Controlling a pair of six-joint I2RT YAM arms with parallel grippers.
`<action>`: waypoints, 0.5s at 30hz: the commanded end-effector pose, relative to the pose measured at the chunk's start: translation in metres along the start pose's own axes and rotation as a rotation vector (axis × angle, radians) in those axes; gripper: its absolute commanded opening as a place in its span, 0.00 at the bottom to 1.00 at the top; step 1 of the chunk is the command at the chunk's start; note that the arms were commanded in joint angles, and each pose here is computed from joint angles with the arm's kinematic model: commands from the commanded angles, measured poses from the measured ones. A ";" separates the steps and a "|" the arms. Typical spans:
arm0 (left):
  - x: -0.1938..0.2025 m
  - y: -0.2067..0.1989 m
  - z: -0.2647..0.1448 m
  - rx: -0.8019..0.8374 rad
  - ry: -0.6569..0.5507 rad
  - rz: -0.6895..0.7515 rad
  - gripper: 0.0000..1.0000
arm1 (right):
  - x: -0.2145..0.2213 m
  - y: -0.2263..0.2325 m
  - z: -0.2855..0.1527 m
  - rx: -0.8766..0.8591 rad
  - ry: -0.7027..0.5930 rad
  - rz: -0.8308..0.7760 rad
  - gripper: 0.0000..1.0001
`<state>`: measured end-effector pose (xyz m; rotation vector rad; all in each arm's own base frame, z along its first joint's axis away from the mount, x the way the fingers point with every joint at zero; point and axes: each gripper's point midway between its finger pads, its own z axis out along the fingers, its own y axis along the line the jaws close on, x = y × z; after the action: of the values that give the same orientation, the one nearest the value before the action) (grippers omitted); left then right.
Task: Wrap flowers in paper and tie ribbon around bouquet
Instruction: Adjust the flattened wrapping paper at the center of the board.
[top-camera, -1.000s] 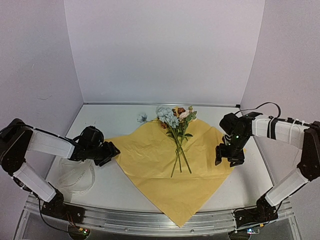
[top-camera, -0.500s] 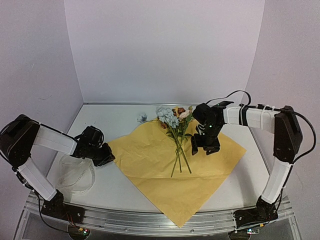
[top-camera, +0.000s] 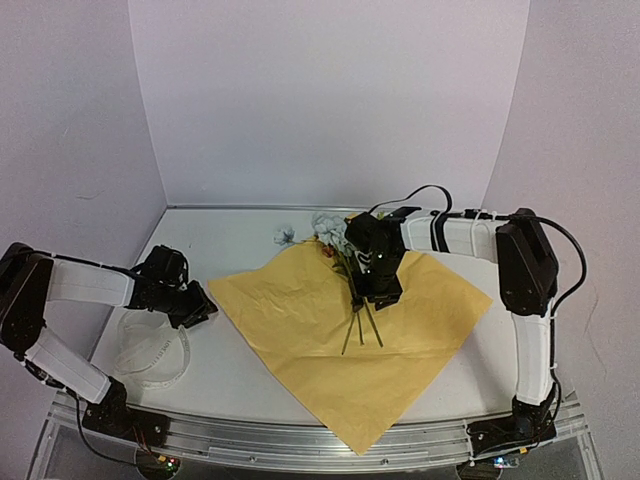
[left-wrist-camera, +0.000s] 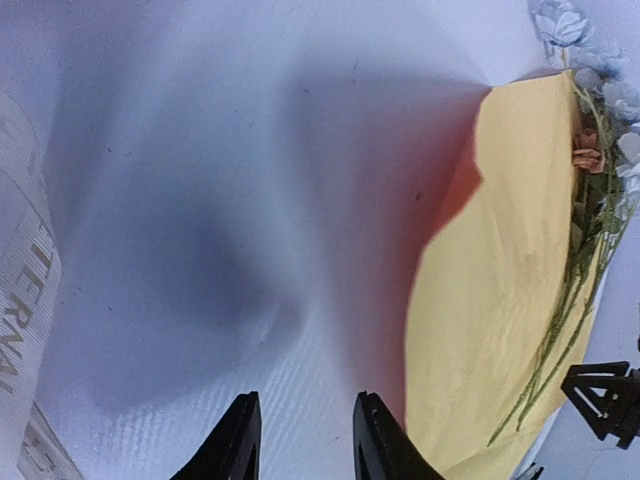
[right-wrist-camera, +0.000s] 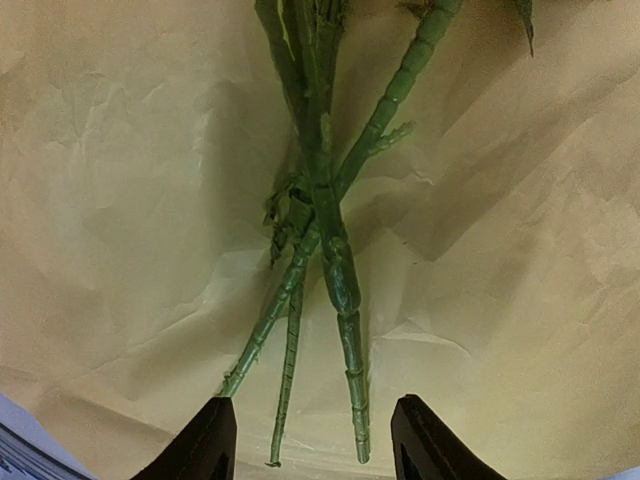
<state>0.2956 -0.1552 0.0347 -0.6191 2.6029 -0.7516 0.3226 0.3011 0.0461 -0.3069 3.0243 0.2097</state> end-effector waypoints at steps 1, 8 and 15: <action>-0.004 -0.032 -0.013 0.179 -0.029 0.012 0.35 | -0.010 0.004 -0.013 -0.009 -0.035 -0.021 0.55; 0.002 -0.040 -0.017 0.301 -0.043 -0.051 0.42 | -0.005 0.002 -0.020 -0.014 -0.038 -0.027 0.55; 0.004 -0.052 0.003 0.374 0.001 -0.038 0.50 | -0.007 0.001 -0.022 -0.008 -0.050 -0.060 0.60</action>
<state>0.2935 -0.1805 0.0474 -0.6166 2.4510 -1.0775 0.3226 0.3007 0.0461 -0.3494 3.0192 0.2056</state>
